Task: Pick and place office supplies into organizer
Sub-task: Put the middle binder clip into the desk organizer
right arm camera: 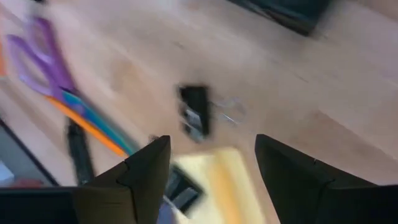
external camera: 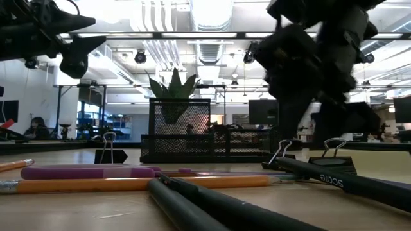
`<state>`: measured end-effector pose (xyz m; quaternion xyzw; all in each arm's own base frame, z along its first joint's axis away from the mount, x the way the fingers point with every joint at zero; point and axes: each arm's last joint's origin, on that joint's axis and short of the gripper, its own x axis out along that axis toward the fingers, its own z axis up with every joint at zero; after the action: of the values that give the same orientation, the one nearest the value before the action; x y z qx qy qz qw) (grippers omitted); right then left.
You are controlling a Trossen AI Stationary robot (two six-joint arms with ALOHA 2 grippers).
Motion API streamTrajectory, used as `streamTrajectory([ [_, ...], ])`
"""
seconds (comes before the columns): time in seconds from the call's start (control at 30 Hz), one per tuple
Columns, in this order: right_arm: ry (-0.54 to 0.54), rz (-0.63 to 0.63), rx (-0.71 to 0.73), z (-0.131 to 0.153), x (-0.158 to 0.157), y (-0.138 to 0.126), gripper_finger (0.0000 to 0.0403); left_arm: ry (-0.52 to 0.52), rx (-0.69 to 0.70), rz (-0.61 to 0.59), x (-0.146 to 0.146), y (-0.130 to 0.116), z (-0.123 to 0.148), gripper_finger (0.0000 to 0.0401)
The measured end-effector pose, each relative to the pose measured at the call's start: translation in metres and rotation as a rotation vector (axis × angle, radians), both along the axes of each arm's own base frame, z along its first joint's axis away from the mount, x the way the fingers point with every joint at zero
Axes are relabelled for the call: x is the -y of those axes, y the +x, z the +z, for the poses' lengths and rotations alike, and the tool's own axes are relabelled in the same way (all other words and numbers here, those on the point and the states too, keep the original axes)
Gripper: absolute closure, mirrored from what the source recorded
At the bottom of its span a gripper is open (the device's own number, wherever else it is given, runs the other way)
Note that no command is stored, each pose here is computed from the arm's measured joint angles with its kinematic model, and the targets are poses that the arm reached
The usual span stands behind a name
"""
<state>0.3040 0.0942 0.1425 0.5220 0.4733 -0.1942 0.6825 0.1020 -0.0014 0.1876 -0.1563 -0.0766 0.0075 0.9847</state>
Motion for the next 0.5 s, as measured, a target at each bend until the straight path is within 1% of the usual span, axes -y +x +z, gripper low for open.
streamTrajectory([
  [0.13,-0.022,0.029,0.025,0.002,-0.002,0.008,0.0179,0.000,-0.002,0.000,0.000,0.000,0.000,0.0219],
  [0.33,-0.032,0.028,-0.021,-0.010,-0.002,0.009,0.0179,0.000,-0.004,0.000,0.000,0.001,0.000,0.0219],
  [0.5,-0.035,0.025,-0.012,-0.010,-0.003,0.013,0.0188,0.000,-0.008,0.000,0.000,0.001,-0.001,0.0219],
])
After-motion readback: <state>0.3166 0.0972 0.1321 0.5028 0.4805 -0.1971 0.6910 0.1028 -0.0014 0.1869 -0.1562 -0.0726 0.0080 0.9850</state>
